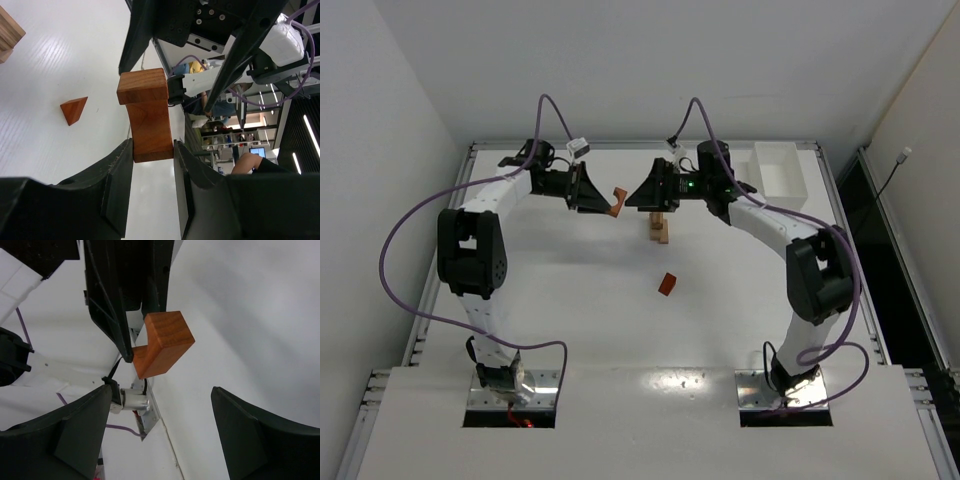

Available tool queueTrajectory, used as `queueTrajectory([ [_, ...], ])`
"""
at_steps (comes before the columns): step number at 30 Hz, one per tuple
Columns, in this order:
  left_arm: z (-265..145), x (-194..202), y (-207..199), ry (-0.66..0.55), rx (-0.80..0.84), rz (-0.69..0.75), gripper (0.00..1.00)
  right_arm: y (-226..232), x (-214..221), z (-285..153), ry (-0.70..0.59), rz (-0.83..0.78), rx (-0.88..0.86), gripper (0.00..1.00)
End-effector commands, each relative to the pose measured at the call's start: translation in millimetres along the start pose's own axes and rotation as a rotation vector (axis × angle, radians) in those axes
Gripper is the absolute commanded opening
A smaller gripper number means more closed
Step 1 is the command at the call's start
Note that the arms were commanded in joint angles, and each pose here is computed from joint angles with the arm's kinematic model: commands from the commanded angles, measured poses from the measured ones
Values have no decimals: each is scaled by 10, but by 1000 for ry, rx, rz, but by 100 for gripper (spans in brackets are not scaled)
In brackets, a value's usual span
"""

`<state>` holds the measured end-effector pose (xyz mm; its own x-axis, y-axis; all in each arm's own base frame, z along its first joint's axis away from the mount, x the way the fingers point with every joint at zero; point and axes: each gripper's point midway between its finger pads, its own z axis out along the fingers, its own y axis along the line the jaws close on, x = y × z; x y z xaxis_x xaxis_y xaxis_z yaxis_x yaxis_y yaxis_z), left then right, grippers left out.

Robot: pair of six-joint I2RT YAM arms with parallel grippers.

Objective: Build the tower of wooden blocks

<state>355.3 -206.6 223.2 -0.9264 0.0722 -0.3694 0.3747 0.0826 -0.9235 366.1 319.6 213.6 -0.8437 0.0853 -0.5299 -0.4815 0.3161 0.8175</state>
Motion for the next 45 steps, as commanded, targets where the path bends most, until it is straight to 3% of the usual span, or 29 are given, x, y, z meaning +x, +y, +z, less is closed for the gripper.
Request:
queueTrajectory([
  [1,-107,-67,-494,-7,155,110,0,145,-136,113,-21,-56,-36,77],
  [10,-113,-26,-552,-8,155,122,0,258,-277,296,-21,-105,-70,77],
  [15,-116,-23,-586,-9,155,132,0,321,-254,437,-2,-117,-90,69],
  [19,-116,-23,-586,-9,155,132,0,375,-144,485,21,-121,-121,55],
  [22,-116,-23,-586,-9,155,132,0,405,-96,507,30,-130,-137,25],
  [23,-118,-33,-602,-9,155,142,0,405,-96,507,30,-130,-137,9],
  [24,-118,-33,-603,-9,155,142,0,405,-96,507,30,-130,-137,3],
  [28,-112,-18,-548,-9,155,122,0,392,-124,460,21,-130,-131,0],
  [29,-113,-34,-552,-7,155,116,2,358,-93,461,25,-131,-127,0],
  [30,-110,-19,-524,-6,155,101,12,404,-114,438,18,-154,-132,0],
  [31,-97,-21,-424,-9,119,96,31,415,-132,380,12,-151,-126,0],
  [32,-88,-20,-351,-12,91,79,36,442,-137,353,10,-189,-126,0],
  [34,-113,17,-221,-33,24,46,46,488,-287,175,-44,-220,-83,0],
  [35,-113,26,-210,-41,-1,52,47,420,-296,106,-49,-233,-31,0],
  [37,-130,116,-35,-78,-64,-85,47,324,-360,-101,-77,-240,51,0],
  [41,-326,74,94,-176,-135,-84,50,54,-412,-681,-110,-282,326,0],
  [43,-439,47,98,-207,-186,-7,65,10,-442,-974,-116,-387,445,0],
  [44,-507,79,188,-216,-259,-48,78,-158,-489,-1164,-131,-410,578,0],
  [45,-581,76,199,-219,-310,-20,85,-286,-352,-1297,-65,-452,653,0],
])
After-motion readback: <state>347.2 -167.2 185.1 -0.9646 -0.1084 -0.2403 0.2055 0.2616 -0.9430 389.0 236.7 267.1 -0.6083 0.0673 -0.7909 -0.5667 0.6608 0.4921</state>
